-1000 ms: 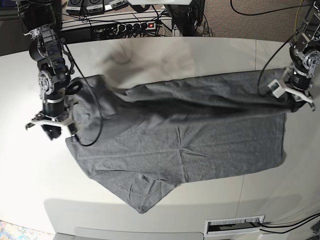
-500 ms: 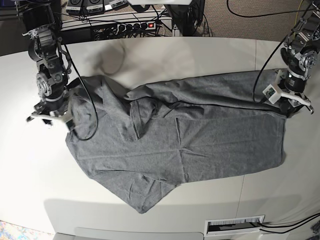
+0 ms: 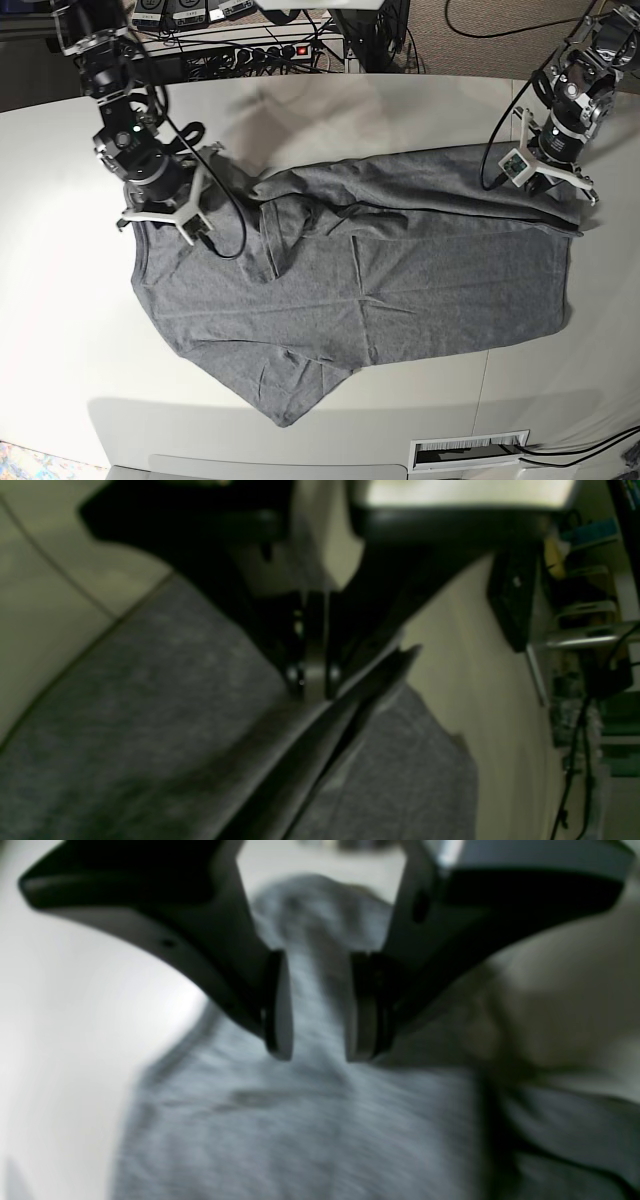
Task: Fold the T-shirt properly
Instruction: 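Lower the shoulder edge onto the shirt body and release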
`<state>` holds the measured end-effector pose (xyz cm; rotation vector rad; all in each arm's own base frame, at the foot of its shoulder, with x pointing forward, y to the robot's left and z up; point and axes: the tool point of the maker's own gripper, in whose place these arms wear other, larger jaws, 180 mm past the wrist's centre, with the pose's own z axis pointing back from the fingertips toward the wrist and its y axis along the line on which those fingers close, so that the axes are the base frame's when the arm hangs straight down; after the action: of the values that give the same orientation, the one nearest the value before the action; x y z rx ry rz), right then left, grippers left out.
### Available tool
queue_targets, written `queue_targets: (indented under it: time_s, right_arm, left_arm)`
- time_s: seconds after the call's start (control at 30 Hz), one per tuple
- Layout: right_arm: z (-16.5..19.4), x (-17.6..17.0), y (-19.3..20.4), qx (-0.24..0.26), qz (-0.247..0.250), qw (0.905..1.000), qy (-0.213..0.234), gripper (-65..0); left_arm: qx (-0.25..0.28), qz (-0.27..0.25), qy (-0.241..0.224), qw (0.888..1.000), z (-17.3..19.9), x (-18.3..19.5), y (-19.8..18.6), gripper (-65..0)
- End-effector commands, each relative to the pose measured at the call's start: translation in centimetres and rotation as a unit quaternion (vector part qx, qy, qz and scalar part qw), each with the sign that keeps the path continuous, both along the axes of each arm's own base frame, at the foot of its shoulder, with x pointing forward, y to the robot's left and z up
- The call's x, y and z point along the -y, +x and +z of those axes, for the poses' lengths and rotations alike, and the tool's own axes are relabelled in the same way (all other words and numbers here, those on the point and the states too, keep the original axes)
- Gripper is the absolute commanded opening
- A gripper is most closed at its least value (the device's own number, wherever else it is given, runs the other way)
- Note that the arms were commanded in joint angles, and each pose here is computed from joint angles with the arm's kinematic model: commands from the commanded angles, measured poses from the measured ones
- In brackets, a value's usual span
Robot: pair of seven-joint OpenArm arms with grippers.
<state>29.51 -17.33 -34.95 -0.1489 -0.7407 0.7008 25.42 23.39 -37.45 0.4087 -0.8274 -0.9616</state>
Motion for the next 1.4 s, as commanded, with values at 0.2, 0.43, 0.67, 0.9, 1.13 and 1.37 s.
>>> queue_targets:
  time_s: [0.2,0.43,0.67,0.9,1.13,1.37]
  right_arm:
    - [0.5,-2.4,0.2,0.003,0.022,0.9991,0.037,-46.1]
    - [-0.5,-1.7,-0.8,-0.014,0.022,0.9996,0.012,-46.0]
    - [-0.5,-0.7,-0.6,-0.006,0.017,0.9996,-0.02,-46.0]
    - [-0.6,-0.9,-0.3,0.003,0.02,0.9997,-0.011,-46.0]
    - [-3.7,0.5,-0.8,-0.03,0.004,0.9995,-0.007,-46.2]
    - [-3.4,0.5,-0.4,-0.023,0.005,0.9997,-0.007,-65.0]
  left_arm:
    - [-0.015,-0.021,-0.004,1.0,0.1,0.5,0.0,-65.0]
    - [-0.016,-0.02,-0.009,1.0,0.1,0.5,0.0,-65.0]
    - [-0.016,-0.019,-0.009,1.0,0.1,0.5,0.0,-65.0]
    - [-0.016,-0.018,-0.011,1.0,0.0,0.6,0.0,-65.0]
    - [-0.014,-0.021,-0.014,1.0,0.1,0.8,0.0,-65.0]
    - [-0.012,-0.024,-0.016,1.0,0.2,0.9,0.0,-65.0]
